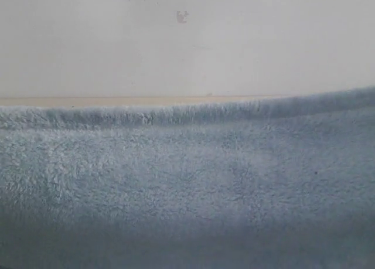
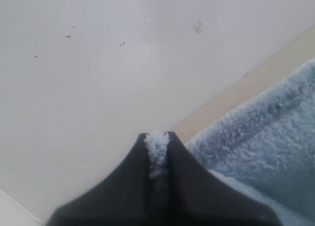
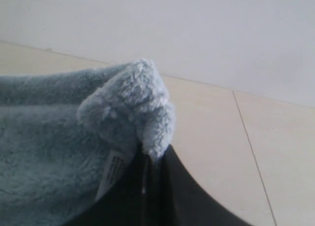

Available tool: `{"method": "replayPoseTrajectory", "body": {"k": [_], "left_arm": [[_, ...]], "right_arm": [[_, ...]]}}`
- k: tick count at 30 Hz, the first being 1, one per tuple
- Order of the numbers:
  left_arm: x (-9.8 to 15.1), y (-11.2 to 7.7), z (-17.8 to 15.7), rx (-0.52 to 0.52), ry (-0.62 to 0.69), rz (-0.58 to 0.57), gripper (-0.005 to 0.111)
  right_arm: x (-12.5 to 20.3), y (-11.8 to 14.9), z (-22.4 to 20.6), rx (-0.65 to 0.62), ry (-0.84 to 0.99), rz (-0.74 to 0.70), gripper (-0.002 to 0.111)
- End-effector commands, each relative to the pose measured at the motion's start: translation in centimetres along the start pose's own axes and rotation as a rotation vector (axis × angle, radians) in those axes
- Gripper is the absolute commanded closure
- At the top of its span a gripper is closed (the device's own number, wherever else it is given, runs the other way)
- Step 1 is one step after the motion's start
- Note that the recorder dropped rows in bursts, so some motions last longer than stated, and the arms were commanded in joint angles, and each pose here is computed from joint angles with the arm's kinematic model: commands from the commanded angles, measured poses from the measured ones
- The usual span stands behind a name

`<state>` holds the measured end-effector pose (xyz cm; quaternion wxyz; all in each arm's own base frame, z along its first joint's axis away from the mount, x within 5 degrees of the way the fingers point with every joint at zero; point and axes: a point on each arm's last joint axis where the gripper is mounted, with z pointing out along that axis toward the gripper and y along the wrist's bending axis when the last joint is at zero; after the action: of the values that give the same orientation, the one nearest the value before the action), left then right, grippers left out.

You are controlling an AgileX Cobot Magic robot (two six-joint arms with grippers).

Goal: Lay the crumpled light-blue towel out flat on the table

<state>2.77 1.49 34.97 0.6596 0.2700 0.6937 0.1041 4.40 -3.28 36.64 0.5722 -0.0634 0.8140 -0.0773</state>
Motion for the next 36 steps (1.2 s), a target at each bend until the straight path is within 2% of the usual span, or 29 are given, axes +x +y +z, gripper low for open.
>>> {"method": "replayPoseTrajectory", "body": {"k": [1, 7, 18, 31, 36], "left_arm": [[0.1, 0.3, -0.3, -0.025, 0.013, 0.006, 0.103], [0.2, 0.1, 0.2, -0.014, 0.046, -0.047, 0.103], [0.2, -1.7, 5.7, 0.098, 0.281, 0.031, 0.103], [0.7, -3.1, 9.7, 0.153, 0.426, 0.086, 0.103], [1.0, -3.6, 10.8, 0.166, 0.474, 0.124, 0.103]], "right_arm": [[-0.7, -1.5, -1.6, 0.048, -0.009, -0.034, 0.108], [-0.9, -1.7, -1.9, 0.056, -0.006, -0.045, 0.108], [-1.1, -0.5, -0.2, 0.047, 0.126, -0.088, 0.108], [-2.2, 2.8, 4.0, 0.020, 0.261, -0.194, 0.108], [-0.8, 4.8, 7.2, 0.029, 0.304, -0.225, 0.108]]}}
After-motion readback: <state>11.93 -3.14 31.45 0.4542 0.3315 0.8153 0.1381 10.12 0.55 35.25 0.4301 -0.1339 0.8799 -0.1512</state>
